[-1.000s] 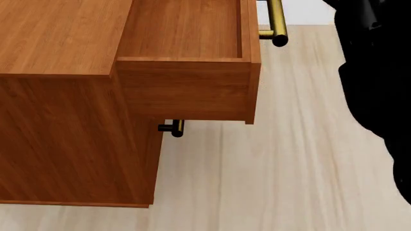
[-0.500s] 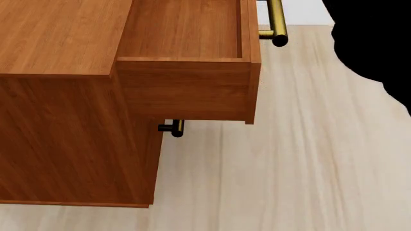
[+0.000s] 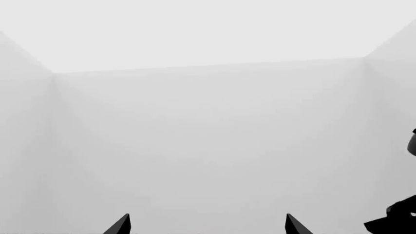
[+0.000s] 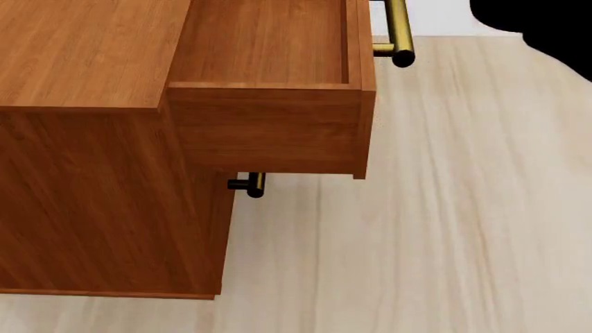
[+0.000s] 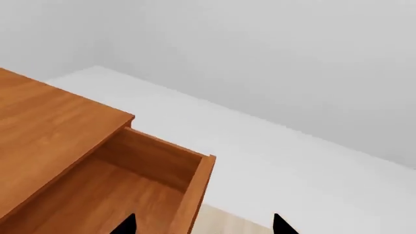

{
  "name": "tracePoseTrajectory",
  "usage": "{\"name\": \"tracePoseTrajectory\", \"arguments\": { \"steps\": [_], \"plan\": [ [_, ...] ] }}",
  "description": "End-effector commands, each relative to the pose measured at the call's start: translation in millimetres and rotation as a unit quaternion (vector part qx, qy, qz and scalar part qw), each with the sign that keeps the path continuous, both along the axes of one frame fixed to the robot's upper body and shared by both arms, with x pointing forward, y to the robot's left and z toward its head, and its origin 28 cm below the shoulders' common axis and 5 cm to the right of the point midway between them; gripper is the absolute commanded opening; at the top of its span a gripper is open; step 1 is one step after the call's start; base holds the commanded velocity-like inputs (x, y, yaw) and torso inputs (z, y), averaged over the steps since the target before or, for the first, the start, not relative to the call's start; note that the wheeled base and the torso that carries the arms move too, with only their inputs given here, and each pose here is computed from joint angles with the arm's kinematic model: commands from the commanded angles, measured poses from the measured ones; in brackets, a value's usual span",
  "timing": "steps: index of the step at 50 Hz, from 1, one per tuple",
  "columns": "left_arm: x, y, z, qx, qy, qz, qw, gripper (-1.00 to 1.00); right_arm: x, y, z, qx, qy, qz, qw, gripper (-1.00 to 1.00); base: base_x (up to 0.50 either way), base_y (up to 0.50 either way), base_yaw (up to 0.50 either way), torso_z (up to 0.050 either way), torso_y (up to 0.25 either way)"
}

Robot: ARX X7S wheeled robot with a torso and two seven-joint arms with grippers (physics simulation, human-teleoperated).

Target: Close the bottom drawer of the cabinet and open the top drawer.

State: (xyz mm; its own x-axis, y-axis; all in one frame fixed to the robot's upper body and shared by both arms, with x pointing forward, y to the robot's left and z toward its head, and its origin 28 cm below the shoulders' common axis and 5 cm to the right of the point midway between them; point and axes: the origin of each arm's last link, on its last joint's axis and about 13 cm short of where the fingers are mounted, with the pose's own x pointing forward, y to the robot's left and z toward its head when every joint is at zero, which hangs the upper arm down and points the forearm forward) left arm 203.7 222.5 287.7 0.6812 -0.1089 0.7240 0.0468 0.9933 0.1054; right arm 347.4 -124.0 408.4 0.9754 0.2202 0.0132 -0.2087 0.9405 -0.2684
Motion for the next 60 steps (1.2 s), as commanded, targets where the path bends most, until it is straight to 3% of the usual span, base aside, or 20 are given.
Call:
{"name": "tracePoseTrajectory", "arguments": {
  "steps": [1,15,44,60],
  "plan": [
    [-0.5,0.4,-0.9,0.0,0.001,0.0,1.0,1.0,2.0,7.5,14.1,-0.083,0.011,0.018,0.996,1.0,0.0,0.0,0.0,0.0,0.0],
    [-0.9,0.8,-0.6,-0.001,0.0,0.001,1.0,1.0,7.9,17.4,20.8,-0.164,0.025,0.021,0.986,1.0,0.0,0.0,0.0,0.0,0.0],
    [-2.5,4.0,0.4,-0.004,-0.002,0.005,1.0,1.0,21.4,43.8,15.8,-0.228,0.053,0.059,0.97,1.0,0.0,0.0,0.0,0.0,0.0],
    [-2.1,4.8,0.9,-0.005,-0.002,0.006,1.0,1.0,28.2,45.1,4.9,-0.262,0.078,0.057,0.96,1.0,0.0,0.0,0.0,0.0,0.0]
  ]
}}
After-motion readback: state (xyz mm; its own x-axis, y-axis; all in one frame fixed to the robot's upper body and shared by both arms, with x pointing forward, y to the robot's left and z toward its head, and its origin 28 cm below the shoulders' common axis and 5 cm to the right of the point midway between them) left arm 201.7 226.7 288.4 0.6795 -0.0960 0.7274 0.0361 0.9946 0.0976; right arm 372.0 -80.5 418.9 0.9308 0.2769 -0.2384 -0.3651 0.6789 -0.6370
